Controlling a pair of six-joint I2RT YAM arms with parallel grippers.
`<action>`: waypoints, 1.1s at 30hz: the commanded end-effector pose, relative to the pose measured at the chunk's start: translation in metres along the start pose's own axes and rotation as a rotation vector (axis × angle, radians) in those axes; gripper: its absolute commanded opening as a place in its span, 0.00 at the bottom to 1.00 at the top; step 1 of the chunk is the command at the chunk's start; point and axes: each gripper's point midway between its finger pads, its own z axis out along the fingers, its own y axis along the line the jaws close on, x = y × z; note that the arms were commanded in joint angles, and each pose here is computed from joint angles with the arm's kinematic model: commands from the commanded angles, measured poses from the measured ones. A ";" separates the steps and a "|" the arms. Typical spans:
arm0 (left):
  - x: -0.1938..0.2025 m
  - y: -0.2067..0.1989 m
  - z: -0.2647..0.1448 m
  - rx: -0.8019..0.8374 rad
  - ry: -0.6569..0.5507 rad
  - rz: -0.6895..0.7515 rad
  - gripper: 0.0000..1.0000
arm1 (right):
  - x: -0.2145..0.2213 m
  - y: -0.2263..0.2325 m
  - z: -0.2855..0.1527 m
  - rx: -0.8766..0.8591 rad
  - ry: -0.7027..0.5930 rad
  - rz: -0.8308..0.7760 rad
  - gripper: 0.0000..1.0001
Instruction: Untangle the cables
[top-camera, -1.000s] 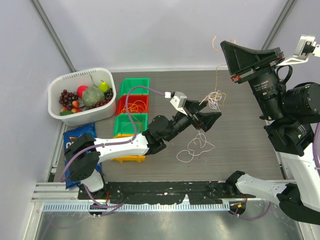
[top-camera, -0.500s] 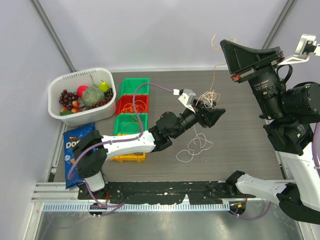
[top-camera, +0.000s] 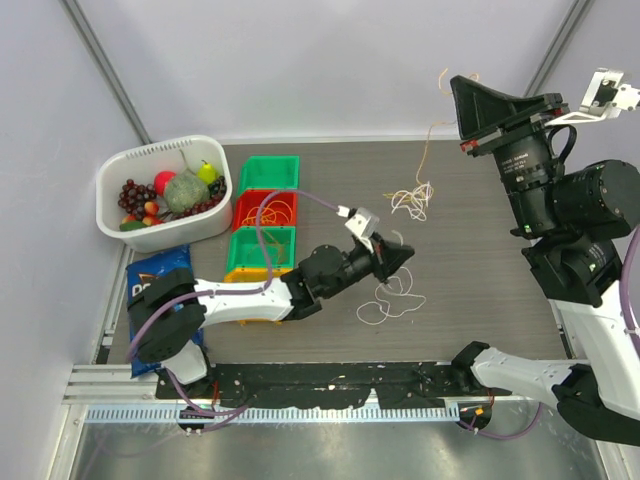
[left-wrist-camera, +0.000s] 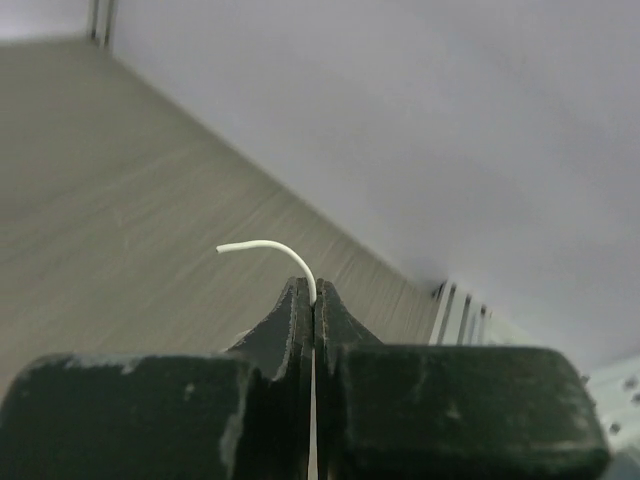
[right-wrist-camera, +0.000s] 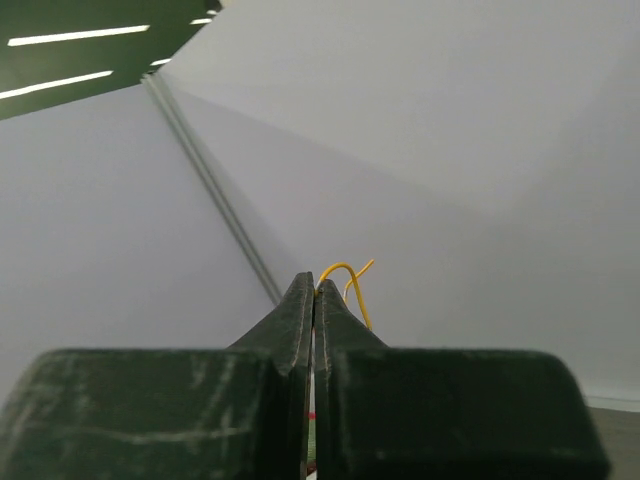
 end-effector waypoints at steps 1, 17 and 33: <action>0.021 0.006 -0.040 -0.009 0.086 -0.012 0.00 | -0.002 -0.044 0.004 0.220 -0.022 -0.161 0.01; 0.148 0.055 -0.093 -0.181 0.665 0.069 0.00 | 0.175 -0.262 -0.113 1.016 0.372 -0.442 0.01; 0.148 0.059 -0.092 -0.243 0.753 0.092 0.43 | 0.266 -0.358 -0.261 1.255 0.654 -0.181 0.21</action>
